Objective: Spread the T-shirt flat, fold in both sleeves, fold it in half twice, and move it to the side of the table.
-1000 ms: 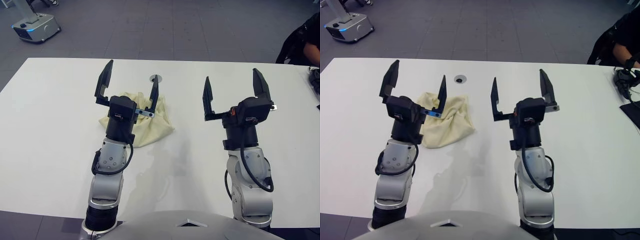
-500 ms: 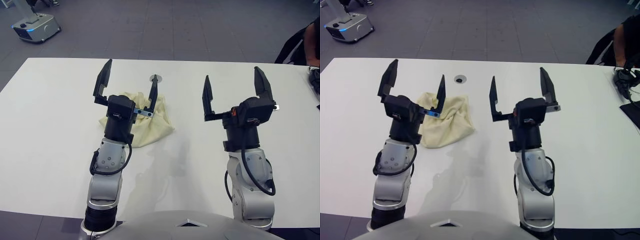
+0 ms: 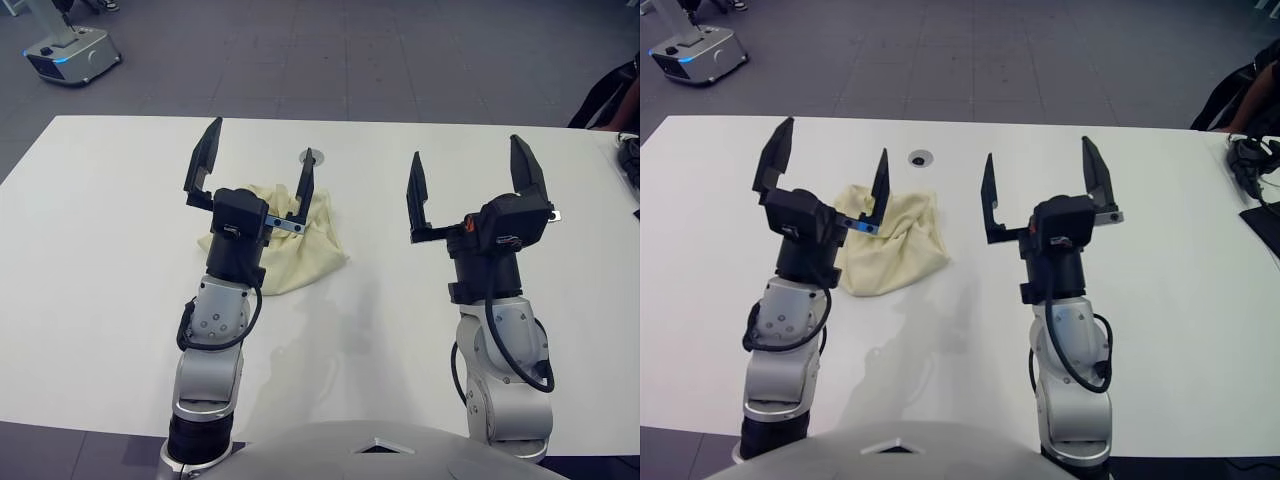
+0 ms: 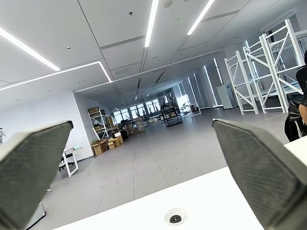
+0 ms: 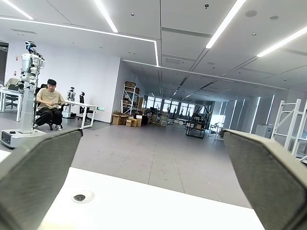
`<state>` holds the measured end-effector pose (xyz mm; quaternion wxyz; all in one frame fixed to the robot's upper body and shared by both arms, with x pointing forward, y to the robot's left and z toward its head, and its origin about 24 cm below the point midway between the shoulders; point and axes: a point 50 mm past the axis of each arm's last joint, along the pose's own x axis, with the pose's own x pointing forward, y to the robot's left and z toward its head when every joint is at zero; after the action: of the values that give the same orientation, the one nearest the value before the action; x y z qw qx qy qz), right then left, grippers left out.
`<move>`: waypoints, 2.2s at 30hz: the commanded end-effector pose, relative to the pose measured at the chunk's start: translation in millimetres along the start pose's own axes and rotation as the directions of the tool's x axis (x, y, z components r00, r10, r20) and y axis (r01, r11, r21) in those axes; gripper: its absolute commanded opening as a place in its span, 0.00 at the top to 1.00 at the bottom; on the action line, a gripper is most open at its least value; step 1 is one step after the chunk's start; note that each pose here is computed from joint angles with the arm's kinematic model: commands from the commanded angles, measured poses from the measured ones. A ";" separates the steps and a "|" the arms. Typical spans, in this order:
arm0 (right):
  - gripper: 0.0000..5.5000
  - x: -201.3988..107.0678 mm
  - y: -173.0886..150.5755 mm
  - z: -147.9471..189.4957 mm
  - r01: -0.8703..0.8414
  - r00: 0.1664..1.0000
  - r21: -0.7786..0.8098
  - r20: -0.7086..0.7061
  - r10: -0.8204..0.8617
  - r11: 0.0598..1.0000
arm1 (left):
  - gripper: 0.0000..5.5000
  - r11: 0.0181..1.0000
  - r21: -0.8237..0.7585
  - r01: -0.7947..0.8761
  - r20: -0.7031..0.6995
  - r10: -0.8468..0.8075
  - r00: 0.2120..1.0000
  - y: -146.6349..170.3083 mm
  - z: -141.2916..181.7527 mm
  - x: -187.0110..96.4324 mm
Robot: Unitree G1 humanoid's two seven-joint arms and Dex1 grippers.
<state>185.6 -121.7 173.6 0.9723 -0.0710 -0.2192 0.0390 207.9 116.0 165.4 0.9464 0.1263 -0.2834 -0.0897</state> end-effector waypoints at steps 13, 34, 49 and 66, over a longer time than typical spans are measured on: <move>0.02 4.3 -7.4 -23.3 0.036 0.999 -0.007 -0.032 -0.037 0.999 | 0.02 1.000 -0.010 -0.011 -0.021 0.010 1.000 -1.1 -19.0 -0.3; 0.02 28.8 -17.8 -44.8 0.068 0.998 0.021 -0.014 -0.068 0.997 | 0.02 0.998 0.040 0.051 -0.562 -0.020 0.827 85.6 -142.7 51.5; 0.02 29.2 -12.9 -37.8 0.053 0.999 0.040 0.007 -0.054 0.998 | 0.02 0.750 0.322 0.578 -0.593 -0.317 0.740 85.7 -179.0 31.9; 0.02 30.6 -10.0 -35.2 0.053 0.999 0.051 0.004 -0.053 0.997 | 0.02 0.486 -0.190 0.853 -0.766 -0.617 0.181 66.9 -203.2 -56.5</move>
<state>229.3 -134.7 151.8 0.9751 -0.0476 -0.2158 0.0192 329.1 225.6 53.8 0.8289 0.4309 0.0782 -0.3480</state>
